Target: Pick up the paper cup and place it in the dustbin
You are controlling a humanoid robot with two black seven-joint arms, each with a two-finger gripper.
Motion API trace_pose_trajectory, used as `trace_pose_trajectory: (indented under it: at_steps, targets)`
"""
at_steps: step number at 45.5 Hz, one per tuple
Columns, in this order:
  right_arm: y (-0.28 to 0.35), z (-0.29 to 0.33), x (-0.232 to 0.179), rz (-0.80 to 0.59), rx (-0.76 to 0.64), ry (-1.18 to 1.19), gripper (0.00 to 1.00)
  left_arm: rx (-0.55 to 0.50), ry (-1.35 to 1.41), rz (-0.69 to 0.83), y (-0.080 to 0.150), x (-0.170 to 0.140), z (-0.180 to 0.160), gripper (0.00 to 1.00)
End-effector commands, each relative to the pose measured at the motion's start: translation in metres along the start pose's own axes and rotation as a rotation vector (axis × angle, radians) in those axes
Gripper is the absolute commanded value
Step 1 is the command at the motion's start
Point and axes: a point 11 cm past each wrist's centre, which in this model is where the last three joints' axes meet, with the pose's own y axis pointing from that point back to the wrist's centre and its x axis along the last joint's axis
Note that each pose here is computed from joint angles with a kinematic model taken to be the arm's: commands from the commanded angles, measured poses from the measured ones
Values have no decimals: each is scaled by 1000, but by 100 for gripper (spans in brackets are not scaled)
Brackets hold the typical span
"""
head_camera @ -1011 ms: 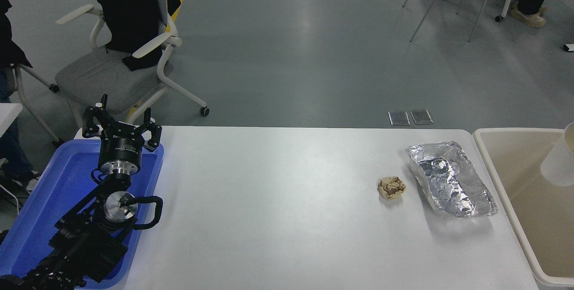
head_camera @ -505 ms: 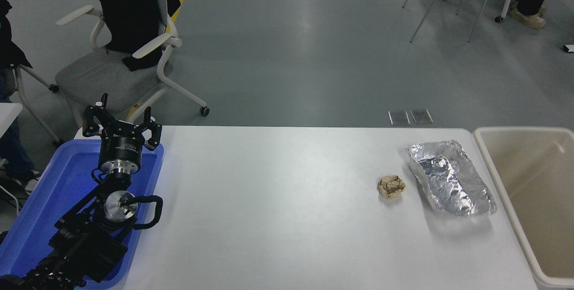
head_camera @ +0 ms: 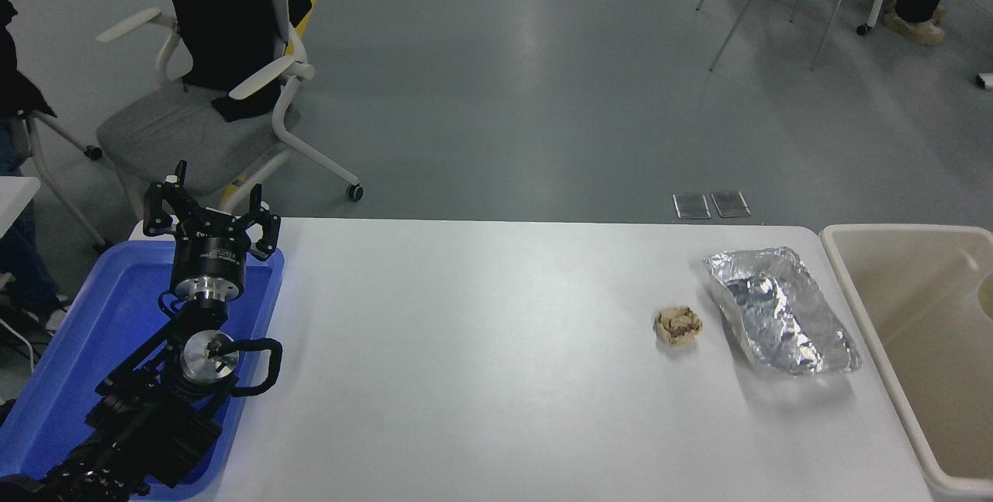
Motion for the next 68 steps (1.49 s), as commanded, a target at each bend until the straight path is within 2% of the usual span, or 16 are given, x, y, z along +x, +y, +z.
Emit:
trace_pose_trajectory:
  at_steps: [1,3,4,5,7,8,19,27,34,44,49,59,68]
  targets:
    - [-14,-16,-27,12,6,-42,0,0,0,0,0,0,0,99]
    - [-14,-16,-27,11,7,-49,1,0,0,0,0,0,0,99]
    - [-14,-16,-27,11,8,-52,10,0,1,0,0,0,-1,99]
    - [-15,-17,-27,10,11,-55,30,0,0,0,0,0,0,99]
    - [-15,-19,-27,9,17,-58,96,1,0,0,0,0,0,99]
    - [-15,-20,-28,2,20,-63,100,0,1,0,0,0,-1,99]
    - [-13,-33,-35,-31,70,-74,100,-1,0,-2,-1,-1,0,99]
    - [5,-32,-8,-23,125,-109,100,1,2,-2,0,-1,-1,99]
    - [49,-42,28,-97,245,-139,100,1,2,-2,0,-1,-1,99]
    - [120,-64,92,-104,346,-29,100,2,1,0,0,0,-1,99]
    - [159,-84,115,-155,393,-6,100,2,1,0,0,0,-1,99]
    - [244,-149,144,-314,537,-99,100,2,1,0,0,0,-1,99]
    - [296,-205,152,-419,592,-14,100,2,0,1,0,1,0,99]
